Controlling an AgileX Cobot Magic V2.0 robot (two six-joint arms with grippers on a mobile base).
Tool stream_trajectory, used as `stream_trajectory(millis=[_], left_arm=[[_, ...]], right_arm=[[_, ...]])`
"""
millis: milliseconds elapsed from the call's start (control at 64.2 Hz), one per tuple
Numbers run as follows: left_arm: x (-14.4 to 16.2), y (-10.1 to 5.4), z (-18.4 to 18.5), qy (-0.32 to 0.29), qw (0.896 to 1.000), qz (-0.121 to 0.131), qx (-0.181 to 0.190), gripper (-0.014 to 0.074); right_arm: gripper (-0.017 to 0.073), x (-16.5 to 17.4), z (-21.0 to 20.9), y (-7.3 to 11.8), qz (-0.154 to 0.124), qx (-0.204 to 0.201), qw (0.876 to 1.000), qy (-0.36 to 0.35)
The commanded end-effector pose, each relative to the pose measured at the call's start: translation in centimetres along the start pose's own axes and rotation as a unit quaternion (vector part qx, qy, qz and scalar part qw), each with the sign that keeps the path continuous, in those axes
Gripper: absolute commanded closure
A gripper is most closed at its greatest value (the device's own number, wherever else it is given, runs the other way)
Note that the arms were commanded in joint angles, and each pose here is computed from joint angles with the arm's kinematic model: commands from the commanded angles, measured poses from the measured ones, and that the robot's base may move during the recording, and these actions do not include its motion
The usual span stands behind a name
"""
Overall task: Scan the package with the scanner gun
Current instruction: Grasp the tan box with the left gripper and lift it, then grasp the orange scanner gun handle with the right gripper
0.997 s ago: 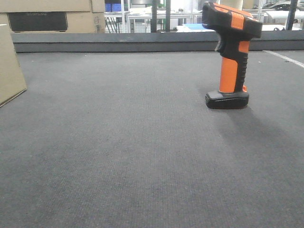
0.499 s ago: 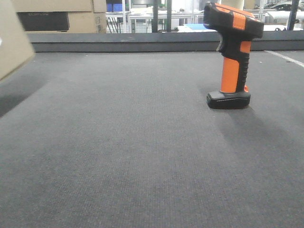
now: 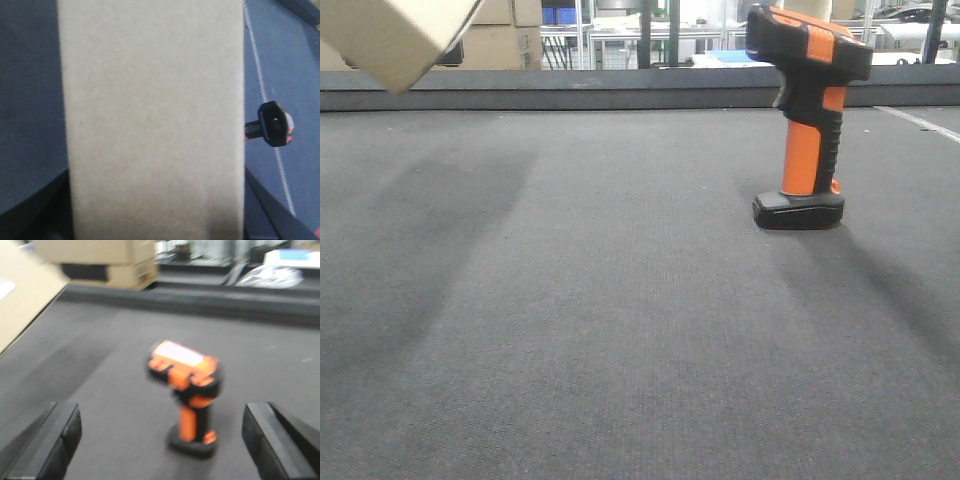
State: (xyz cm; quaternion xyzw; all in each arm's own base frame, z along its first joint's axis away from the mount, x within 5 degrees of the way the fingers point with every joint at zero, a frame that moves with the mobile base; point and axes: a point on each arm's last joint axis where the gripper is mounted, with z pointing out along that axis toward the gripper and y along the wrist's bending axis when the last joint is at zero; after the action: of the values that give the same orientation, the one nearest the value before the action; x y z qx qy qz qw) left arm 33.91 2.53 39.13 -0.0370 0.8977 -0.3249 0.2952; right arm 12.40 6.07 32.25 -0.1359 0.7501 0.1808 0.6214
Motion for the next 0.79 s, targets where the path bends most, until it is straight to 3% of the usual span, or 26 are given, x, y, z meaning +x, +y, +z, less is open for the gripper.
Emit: stream_trajectory(millis=[0,265,421,561,779], left_arm=[[0.1,-0.6,0.0,-0.008,1.000,-0.008,0.025,0.0705],[0.5,-0.9,0.7,0.006,1.000,-0.007,0.030,0.0705],[0.6,-1.2,1.0,0.009,0.999,-0.004,0.033,0.0705],[0.7,-1.4,1.1,0.011,0.999,-0.002,0.034,0.0705],[0.7,-1.4,1.1,0.011,0.999,-0.002,0.034,0.0705]], right_arm=[[0.0000,1.6,1.6,0.3,0.000,-0.012,1.000,0.002],[0.0000,4.4,7.1,0.0,0.000,0.007,1.000,-0.001],[0.0000,6.1,9.5,-0.9,0.060,0.055,0.997,0.007],[0.0000,6.9,11.0,-1.6,0.034,0.090,0.995,-0.014],[0.0000,7.8,12.5,-2.7,0.030,0.142,0.988,-0.055]])
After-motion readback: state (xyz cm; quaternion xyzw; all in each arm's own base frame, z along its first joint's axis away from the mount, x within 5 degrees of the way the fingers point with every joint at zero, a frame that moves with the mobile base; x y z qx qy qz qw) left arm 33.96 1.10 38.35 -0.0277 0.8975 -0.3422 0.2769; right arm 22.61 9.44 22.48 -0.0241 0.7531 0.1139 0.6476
